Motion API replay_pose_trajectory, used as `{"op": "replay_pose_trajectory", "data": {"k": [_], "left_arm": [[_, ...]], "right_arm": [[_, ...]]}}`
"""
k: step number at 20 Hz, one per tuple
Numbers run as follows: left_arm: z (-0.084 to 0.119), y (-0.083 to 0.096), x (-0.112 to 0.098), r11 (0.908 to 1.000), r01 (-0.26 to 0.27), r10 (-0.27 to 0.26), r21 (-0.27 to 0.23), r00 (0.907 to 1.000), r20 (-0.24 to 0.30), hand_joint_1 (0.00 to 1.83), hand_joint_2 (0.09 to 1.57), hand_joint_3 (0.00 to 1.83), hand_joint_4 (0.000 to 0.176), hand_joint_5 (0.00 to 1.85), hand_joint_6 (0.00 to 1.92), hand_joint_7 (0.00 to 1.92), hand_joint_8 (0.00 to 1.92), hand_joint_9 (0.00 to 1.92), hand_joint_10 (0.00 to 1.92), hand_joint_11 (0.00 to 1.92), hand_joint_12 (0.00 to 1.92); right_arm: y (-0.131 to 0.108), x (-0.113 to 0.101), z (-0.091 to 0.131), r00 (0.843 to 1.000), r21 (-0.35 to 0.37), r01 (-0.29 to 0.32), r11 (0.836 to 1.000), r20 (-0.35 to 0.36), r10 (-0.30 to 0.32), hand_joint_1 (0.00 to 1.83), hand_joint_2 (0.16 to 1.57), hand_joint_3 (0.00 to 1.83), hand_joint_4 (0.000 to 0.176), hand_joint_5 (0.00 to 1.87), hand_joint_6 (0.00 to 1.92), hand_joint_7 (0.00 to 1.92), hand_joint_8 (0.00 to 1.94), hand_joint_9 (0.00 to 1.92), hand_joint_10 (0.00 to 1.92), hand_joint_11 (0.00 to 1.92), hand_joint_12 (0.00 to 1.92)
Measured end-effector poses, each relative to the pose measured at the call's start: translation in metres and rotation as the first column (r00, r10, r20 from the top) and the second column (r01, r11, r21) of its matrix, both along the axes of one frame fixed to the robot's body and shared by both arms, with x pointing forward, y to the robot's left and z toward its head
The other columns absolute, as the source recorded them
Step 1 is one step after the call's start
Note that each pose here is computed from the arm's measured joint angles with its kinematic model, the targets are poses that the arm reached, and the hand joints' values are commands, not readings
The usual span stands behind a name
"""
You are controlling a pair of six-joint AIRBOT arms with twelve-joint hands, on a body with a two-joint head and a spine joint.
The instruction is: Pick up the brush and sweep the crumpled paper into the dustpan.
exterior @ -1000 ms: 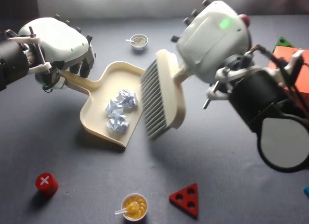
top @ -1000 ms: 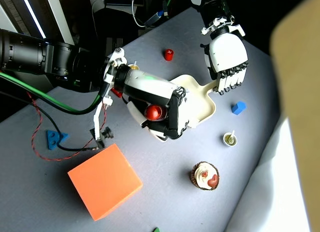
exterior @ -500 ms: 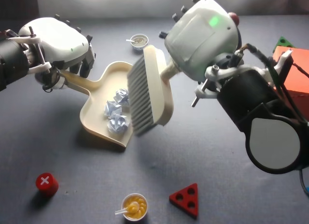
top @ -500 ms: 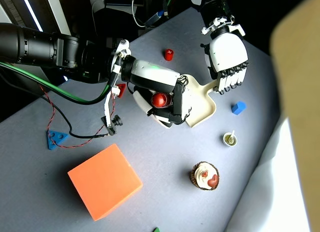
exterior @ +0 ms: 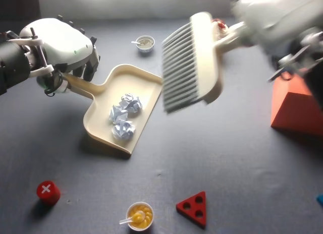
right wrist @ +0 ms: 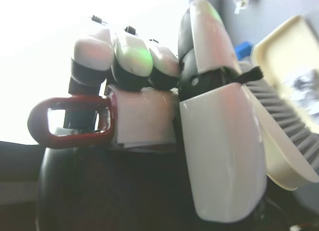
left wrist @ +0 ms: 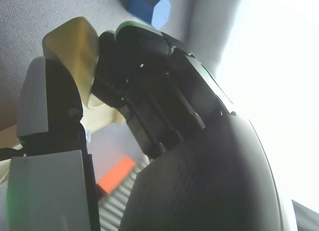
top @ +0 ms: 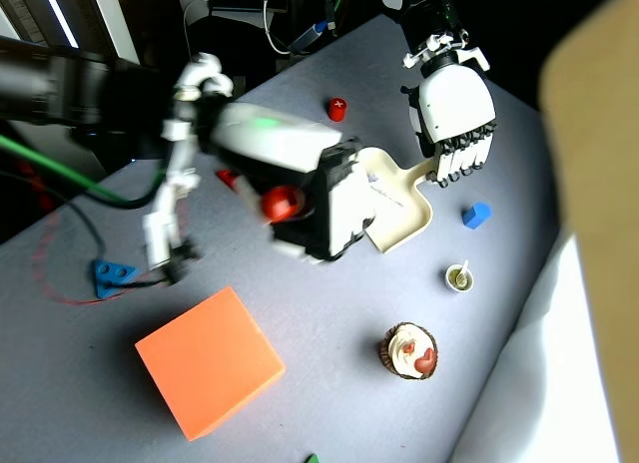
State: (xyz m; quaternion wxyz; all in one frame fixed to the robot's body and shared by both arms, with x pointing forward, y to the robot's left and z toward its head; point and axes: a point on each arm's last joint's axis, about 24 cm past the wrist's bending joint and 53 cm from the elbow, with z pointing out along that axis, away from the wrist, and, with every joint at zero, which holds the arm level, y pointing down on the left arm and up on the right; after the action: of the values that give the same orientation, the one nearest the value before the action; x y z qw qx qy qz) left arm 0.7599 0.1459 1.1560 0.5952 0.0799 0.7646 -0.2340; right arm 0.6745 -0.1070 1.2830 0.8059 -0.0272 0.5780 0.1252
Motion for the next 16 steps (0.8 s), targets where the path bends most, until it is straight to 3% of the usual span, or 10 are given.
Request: {"op": "replay_pose_trajectory", "data": {"k": [2, 7, 12, 16], "left_arm": [[0.001, 0.000, 0.000, 1.0000, 0.001, -0.001, -0.001, 1.0000, 0.001, 1.49, 1.07, 0.00, 0.000, 0.96, 0.91, 1.09, 0.59, 1.05, 0.88, 0.86, 1.51], [0.002, 0.000, 0.001, 1.0000, 0.001, -0.001, 0.001, 1.0000, 0.006, 1.50, 1.06, 0.00, 0.000, 1.01, 0.85, 1.11, 0.55, 1.08, 0.83, 0.86, 1.50], [0.008, 0.002, 0.004, 1.0000, -0.006, 0.006, -0.005, 0.9998, 0.018, 1.49, 1.06, 0.00, 0.000, 1.01, 0.86, 1.13, 0.51, 1.07, 0.86, 0.85, 1.51], [0.010, 0.008, 0.006, 0.9998, -0.017, 0.017, -0.002, 0.9996, 0.022, 1.49, 1.06, 0.00, 0.000, 1.02, 0.85, 1.15, 0.44, 1.07, 0.86, 0.86, 1.50]], "right_arm": [[-0.010, -0.002, -0.003, 1.000, 0.029, 0.020, 0.999, -0.020, -0.019, 1.52, 1.17, 0.00, 0.014, 1.15, 1.92, 1.32, 1.94, 1.34, 1.92, 1.33, 1.92], [0.001, -0.018, -0.027, 0.998, -0.003, -0.020, 1.000, -0.063, 0.019, 1.53, 1.17, 0.00, 0.011, 1.16, 1.92, 1.32, 1.94, 1.35, 1.92, 1.34, 1.92], [-0.012, -0.019, -0.023, 0.999, 0.007, 0.026, 1.000, -0.039, -0.025, 1.51, 1.17, 0.00, 0.000, 1.14, 1.92, 1.32, 1.94, 1.34, 1.92, 1.29, 1.92], [-0.007, -0.024, -0.027, 1.000, -0.014, 0.013, 1.000, -0.023, -0.014, 1.53, 1.16, 0.00, 0.000, 1.14, 1.92, 1.29, 1.94, 1.32, 1.92, 1.28, 1.92]]}}
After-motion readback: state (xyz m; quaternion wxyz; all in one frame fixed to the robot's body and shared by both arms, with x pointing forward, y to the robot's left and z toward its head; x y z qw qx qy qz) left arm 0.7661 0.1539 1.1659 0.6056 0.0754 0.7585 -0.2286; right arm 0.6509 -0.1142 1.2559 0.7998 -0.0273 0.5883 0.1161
